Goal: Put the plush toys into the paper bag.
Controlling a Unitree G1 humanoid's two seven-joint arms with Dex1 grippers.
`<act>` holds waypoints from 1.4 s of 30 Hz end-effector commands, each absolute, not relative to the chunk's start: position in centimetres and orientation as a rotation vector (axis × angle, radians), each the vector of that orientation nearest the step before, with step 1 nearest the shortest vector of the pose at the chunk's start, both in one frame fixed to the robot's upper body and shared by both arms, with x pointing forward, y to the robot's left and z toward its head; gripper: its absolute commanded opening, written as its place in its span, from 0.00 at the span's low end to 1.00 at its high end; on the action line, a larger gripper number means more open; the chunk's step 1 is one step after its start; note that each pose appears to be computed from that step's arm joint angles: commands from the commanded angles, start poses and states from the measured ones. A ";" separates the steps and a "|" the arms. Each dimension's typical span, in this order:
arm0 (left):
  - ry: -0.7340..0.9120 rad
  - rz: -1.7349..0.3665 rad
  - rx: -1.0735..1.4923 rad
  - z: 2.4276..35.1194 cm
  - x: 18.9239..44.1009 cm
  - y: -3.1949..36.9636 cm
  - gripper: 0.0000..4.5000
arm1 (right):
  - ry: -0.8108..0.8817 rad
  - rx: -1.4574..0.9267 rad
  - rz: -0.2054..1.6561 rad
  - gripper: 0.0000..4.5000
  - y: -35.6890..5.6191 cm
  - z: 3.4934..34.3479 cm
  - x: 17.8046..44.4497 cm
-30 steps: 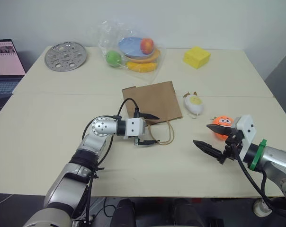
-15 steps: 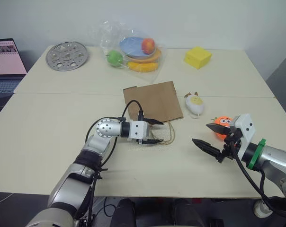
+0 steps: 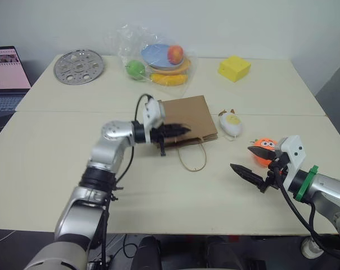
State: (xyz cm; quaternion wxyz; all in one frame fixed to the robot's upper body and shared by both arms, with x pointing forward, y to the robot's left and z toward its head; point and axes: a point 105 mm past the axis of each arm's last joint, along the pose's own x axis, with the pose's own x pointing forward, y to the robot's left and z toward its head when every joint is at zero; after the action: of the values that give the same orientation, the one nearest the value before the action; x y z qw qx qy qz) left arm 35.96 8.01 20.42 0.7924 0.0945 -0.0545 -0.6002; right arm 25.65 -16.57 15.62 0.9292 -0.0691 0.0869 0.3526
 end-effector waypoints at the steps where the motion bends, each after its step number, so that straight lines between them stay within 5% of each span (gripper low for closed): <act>1: -0.140 -1.284 0.125 22.7 35.9 7.9 0.01 | 0.128 -0.155 0.717 1.00 -16.4 16.4 25.8; 14: -0.157 -1.191 -0.007 24.5 37.2 8.0 0.01 | 0.075 -0.223 0.572 1.00 -17.4 17.3 27.3; 20: -0.148 -1.208 -0.042 24.2 36.8 7.3 0.01 | 0.041 -0.157 0.684 1.00 -12.9 18.5 28.1; 24: -0.150 -1.207 -0.053 24.2 36.8 6.8 0.00 | 0.056 -0.135 0.720 0.81 -10.5 18.4 29.0; 34: -0.159 -1.189 -0.083 24.2 36.5 6.2 0.00 | 0.021 -0.121 0.735 0.03 -5.1 17.9 31.4; 42: -0.173 -1.189 -0.121 24.8 35.6 6.0 0.00 | -0.042 -0.104 0.616 0.01 -4.9 18.3 34.1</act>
State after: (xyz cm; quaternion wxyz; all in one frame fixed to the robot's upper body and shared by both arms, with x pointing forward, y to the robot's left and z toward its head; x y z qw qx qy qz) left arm 36.23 6.07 23.36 0.8297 -0.0558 -0.0540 -0.5528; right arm 33.74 -4.92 16.63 0.9481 -0.0572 0.0142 0.3124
